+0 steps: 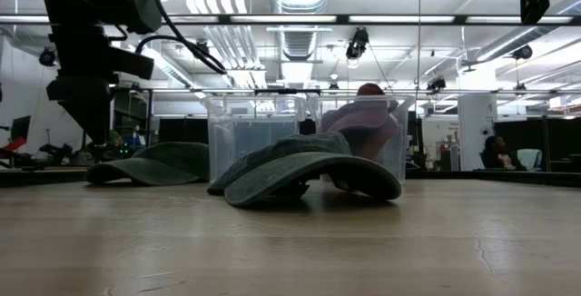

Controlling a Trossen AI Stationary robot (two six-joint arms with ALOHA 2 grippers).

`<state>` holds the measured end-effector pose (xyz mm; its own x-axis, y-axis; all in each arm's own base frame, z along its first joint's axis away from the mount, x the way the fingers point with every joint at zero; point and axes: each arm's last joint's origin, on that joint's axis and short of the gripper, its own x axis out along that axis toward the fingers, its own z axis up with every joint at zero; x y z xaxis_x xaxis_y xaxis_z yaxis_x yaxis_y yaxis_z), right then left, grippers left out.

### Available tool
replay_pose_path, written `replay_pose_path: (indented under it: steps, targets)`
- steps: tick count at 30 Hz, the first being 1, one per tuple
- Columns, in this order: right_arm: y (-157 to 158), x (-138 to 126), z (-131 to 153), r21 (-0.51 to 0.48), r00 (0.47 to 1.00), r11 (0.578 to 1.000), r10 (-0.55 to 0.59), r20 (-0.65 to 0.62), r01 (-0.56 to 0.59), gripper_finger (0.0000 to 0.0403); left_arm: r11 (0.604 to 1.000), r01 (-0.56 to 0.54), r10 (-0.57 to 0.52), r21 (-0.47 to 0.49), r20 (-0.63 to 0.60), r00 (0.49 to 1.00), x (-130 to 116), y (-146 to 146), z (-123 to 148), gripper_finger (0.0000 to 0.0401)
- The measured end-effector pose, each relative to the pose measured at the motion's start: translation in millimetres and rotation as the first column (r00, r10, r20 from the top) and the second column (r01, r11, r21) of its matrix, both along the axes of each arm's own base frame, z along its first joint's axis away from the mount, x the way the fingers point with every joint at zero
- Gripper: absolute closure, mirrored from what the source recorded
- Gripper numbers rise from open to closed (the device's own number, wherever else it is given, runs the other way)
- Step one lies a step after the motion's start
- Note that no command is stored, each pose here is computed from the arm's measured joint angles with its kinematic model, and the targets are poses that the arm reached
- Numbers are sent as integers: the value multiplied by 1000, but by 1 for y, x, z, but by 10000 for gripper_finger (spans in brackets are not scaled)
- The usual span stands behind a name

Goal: Pick & Place hat
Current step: Put the top gray cap into the left transparent bin

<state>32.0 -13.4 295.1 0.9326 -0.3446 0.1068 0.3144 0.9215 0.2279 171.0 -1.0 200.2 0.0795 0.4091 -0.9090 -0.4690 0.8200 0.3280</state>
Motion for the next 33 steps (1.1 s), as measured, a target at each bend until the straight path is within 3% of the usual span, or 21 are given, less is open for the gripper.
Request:
replay_pose_path:
  steps: [14,23,33]
  targets:
    - [0,0,0,0,1000,1000,0,0,0,394,999,-5,6,47,-26,1000,0,1,-6,201]
    - [0,0,0,0,1000,1000,0,0,0,394,988,115,-118,-98,-19,993,2,-9,-10,201]
    - [0,0,0,-31,1000,1000,-4,-12,4,394,995,93,-94,-48,-13,996,3,-8,-10,201]
